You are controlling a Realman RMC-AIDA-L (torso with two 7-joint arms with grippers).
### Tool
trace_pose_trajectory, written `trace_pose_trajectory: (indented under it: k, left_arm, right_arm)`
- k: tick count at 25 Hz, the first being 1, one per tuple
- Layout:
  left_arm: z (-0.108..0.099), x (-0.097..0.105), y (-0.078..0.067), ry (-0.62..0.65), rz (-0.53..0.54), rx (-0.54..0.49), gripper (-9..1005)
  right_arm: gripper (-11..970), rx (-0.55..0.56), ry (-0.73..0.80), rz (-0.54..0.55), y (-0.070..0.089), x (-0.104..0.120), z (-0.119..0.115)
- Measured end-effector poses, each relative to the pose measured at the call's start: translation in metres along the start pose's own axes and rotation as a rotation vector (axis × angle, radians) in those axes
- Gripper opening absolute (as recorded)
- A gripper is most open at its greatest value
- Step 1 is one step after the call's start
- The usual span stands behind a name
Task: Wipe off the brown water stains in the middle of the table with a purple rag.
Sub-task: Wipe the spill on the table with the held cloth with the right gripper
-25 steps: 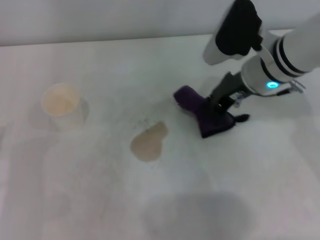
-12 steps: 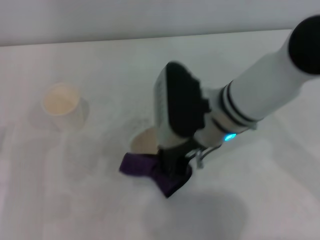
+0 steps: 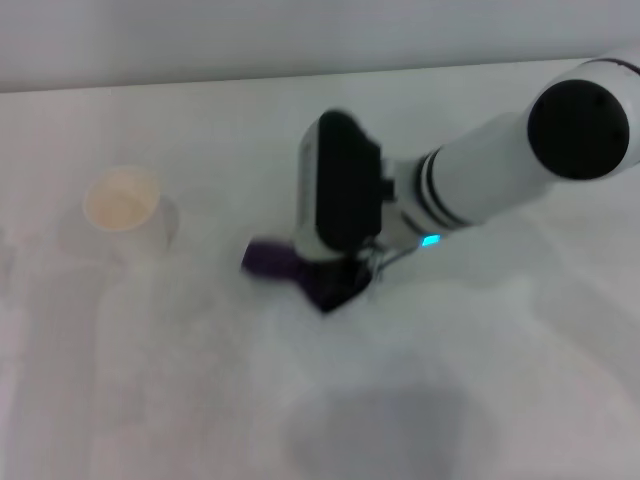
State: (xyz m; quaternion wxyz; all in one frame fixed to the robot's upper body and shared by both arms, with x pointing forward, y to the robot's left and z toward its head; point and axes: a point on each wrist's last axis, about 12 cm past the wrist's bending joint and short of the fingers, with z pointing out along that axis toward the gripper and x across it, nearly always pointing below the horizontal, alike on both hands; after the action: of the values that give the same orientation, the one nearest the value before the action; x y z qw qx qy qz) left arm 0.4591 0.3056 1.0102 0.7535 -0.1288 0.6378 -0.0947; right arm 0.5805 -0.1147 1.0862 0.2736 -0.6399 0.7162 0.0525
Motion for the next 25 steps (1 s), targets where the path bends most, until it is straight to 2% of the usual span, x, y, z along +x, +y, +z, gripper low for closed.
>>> trace_pose_trajectory:
  k: [4, 6, 8, 10, 16, 19, 21, 25]
  left_arm:
    - [0.000, 0.000, 0.000, -0.001, -0.002, -0.003, 891]
    - [0.001, -0.001, 0.000, -0.011, -0.001, -0.003, 891]
    - [0.001, -0.003, 0.000, -0.023, -0.001, 0.000, 891]
    - [0.001, -0.004, 0.000, -0.030, -0.001, 0.001, 891]
    - [0.001, -0.005, 0.002, -0.040, 0.008, 0.001, 890]
    - [0.003, -0.006, 0.003, -0.043, 0.014, 0.003, 890]
    - [0.003, -0.006, 0.003, -0.043, 0.015, 0.003, 890]
    - [0.003, -0.007, 0.003, -0.044, 0.018, 0.004, 891]
  right_arm:
    - [98, 0.158, 0.029, 0.001, -0.031, 0.014, -0.007]
    - [98, 0.199, 0.043, 0.003, -0.039, 0.019, -0.011]
    - [98, 0.200, 0.047, 0.012, -0.041, 0.019, -0.012]
    - [98, 0.163, 0.036, 0.004, -0.035, 0.011, -0.012]
    - [99, -0.047, -0.044, -0.123, 0.025, -0.030, -0.001]
    - [99, -0.081, -0.060, -0.165, 0.041, -0.038, 0.001]
    - [99, -0.079, -0.076, -0.151, 0.041, -0.039, 0.001]
    - [100, 0.011, -0.085, -0.012, 0.011, -0.023, 0.002]
